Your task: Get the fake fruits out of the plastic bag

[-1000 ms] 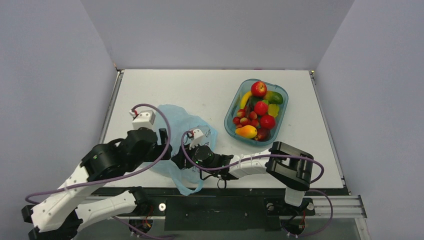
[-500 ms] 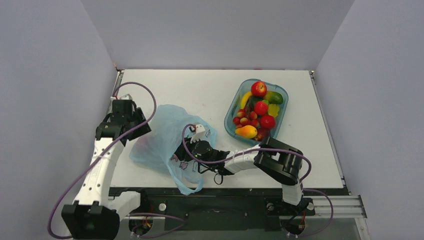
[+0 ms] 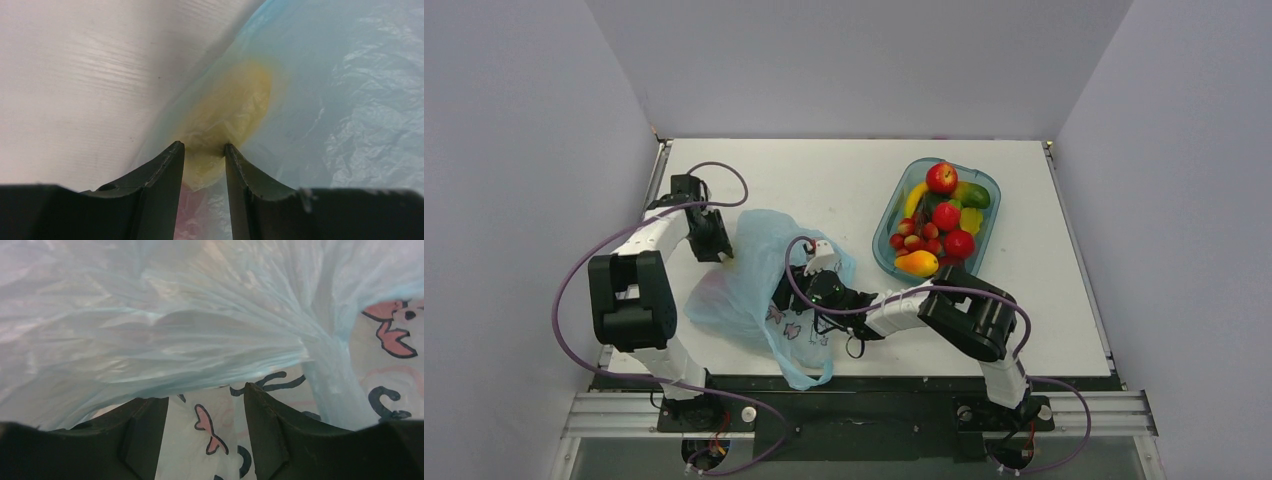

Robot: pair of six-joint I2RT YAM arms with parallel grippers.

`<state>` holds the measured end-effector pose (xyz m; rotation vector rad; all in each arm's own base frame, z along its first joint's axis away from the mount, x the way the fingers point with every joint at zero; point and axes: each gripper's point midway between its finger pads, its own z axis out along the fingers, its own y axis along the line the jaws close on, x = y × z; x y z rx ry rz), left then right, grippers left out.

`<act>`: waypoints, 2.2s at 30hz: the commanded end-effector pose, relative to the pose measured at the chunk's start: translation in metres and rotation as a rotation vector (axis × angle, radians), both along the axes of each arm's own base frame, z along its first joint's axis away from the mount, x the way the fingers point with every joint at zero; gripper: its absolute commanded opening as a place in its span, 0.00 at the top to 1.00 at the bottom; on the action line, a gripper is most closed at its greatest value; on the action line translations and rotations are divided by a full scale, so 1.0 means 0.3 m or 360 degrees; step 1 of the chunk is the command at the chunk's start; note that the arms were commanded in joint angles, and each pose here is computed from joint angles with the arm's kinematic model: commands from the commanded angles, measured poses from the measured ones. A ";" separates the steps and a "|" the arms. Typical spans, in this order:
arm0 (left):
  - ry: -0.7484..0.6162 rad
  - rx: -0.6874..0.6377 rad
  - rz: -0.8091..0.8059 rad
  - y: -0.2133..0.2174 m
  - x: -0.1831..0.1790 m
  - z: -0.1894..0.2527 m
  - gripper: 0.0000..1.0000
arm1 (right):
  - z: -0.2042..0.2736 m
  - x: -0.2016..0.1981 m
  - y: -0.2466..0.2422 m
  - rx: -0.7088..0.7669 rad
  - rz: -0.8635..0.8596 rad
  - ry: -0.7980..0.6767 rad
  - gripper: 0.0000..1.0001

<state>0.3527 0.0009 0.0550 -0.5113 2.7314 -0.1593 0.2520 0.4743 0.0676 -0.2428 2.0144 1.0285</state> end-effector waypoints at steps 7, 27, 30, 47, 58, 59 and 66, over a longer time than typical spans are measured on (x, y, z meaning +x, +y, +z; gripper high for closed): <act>-0.0013 -0.0439 -0.0402 -0.286 -0.009 -0.031 0.73 | 0.026 0.082 -0.015 -0.0018 -0.0208 -0.0031 0.34; -0.0024 -0.0877 -0.0526 -0.435 -0.179 -0.031 0.74 | -0.051 0.209 -0.049 -0.0190 -0.0709 0.0037 0.30; -0.0029 -0.0914 -0.0551 -0.449 -0.186 -0.021 0.74 | -0.091 0.224 -0.037 -0.0281 -0.0733 0.0014 0.30; -0.0486 -0.0084 -0.0115 -0.151 -0.171 0.403 0.26 | -0.083 0.250 -0.028 -0.0523 -0.0755 -0.0234 0.72; -0.0943 -0.0839 -0.0047 -0.359 -0.531 0.609 0.22 | -0.042 0.231 -0.029 -0.0454 -0.0735 -0.0207 0.75; -0.0920 -0.0889 -0.0057 -0.375 -0.551 0.580 0.21 | -0.036 0.232 -0.027 -0.0449 -0.0733 -0.0206 0.75; -0.0777 -0.1138 -0.0302 -0.472 -0.701 0.514 0.18 | -0.010 0.225 -0.011 -0.0416 -0.0720 -0.0203 0.71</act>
